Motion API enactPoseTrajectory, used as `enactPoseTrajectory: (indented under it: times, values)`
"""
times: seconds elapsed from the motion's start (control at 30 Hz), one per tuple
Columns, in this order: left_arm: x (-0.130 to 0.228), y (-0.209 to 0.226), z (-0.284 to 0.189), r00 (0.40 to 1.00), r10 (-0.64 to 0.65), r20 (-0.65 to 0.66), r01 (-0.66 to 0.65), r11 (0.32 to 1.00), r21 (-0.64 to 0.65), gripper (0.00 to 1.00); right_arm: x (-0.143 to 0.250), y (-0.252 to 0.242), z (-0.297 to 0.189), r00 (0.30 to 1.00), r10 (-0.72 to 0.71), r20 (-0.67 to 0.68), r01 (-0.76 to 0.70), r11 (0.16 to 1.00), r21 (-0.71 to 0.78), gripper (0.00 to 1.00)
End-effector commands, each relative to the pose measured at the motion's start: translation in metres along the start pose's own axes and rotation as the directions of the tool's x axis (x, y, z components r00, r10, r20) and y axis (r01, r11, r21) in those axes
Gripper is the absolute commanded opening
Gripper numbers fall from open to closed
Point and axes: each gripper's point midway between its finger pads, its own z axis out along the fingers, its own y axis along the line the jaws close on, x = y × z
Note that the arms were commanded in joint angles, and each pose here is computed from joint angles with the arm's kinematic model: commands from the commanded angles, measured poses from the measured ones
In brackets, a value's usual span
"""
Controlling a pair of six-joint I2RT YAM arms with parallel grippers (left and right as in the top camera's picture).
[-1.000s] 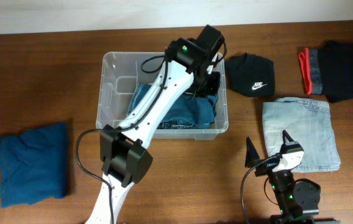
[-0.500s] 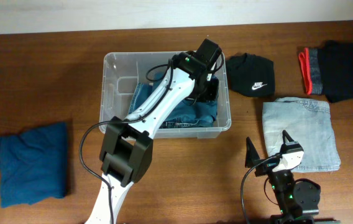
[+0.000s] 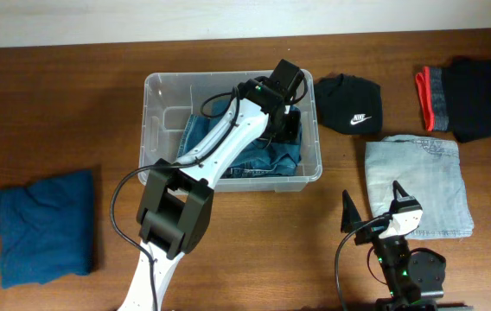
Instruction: Pack container
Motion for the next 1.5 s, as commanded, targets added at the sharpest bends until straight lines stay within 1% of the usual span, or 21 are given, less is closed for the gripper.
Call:
enactPoseTrajectory:
  times: [0.0,0.1,0.2,0.4,0.47,0.63,0.73,0.8,0.93,1.1,1.13,1.17,1.3,1.47]
  values:
    - [-0.001,0.042,0.019,0.998,-0.058,-0.012,0.057,0.993,-0.100,0.09,0.002,-0.003,0.000,1.000,-0.006,-0.002,0.006,1.000,0.016,0.99]
    - [-0.009,0.052,0.010,0.997,-0.082,0.004,0.082,0.992,-0.098,0.10,0.002,-0.003,0.000,1.000,-0.006,-0.002,0.006,1.000,0.016,0.99]
    - [-0.025,0.055,-0.011,0.994,-0.091,0.056,0.095,0.992,-0.082,0.10,0.003,-0.003,0.000,1.000,-0.006,-0.002,0.006,1.000,0.016,0.99]
    - [-0.057,0.043,-0.063,0.982,-0.046,0.183,0.054,0.998,-0.039,0.22,0.003,-0.003,0.000,1.000,-0.006,-0.002,0.006,1.000,0.016,0.98]
    - [-0.063,0.042,-0.074,0.976,-0.044,0.215,0.054,0.998,-0.041,0.24,0.003,-0.003,0.000,1.000,-0.006,-0.002,0.006,1.000,0.016,0.99]
    - [-0.065,0.042,-0.075,0.973,-0.043,0.225,0.054,0.998,-0.041,0.32,0.003,-0.003,0.000,1.000,-0.006,-0.002,0.006,1.000,0.016,0.98]
    - [-0.063,0.041,-0.075,0.975,-0.042,0.219,0.052,0.998,-0.041,0.32,0.003,-0.003,0.000,1.000,-0.006,-0.002,0.006,1.000,0.016,0.99]
    - [-0.058,0.037,-0.074,0.979,-0.038,0.200,0.045,0.998,-0.035,0.32,0.002,-0.003,0.000,1.000,-0.006,-0.002,0.006,1.000,0.016,0.99]
    - [-0.026,0.016,-0.068,0.997,-0.034,0.067,0.032,0.999,0.042,0.32,0.003,-0.003,0.000,1.000,-0.006,-0.002,0.006,1.000,0.016,0.99]
    - [0.000,0.021,-0.067,0.998,-0.048,-0.035,0.048,0.999,0.002,0.31,0.003,-0.003,0.000,1.000,-0.006,-0.002,0.006,1.000,0.016,0.98]
    - [0.005,0.023,-0.067,0.997,-0.051,-0.053,0.051,0.999,-0.005,0.27,0.003,-0.003,0.000,1.000,-0.006,-0.002,0.006,1.000,0.016,0.98]
    - [0.009,0.024,-0.067,0.996,-0.052,-0.069,0.052,0.999,-0.011,0.25,0.003,-0.003,0.000,1.000,-0.006,-0.002,0.006,1.000,0.016,0.99]
    - [0.017,0.018,-0.058,0.995,-0.038,-0.097,0.036,0.999,-0.017,0.24,0.002,-0.003,0.000,1.000,-0.006,-0.002,0.006,1.000,0.016,0.98]
    - [0.028,0.008,-0.035,0.990,-0.007,-0.139,0.004,1.000,-0.021,0.24,0.003,-0.003,0.000,1.000,-0.006,-0.002,0.006,1.000,0.016,0.99]
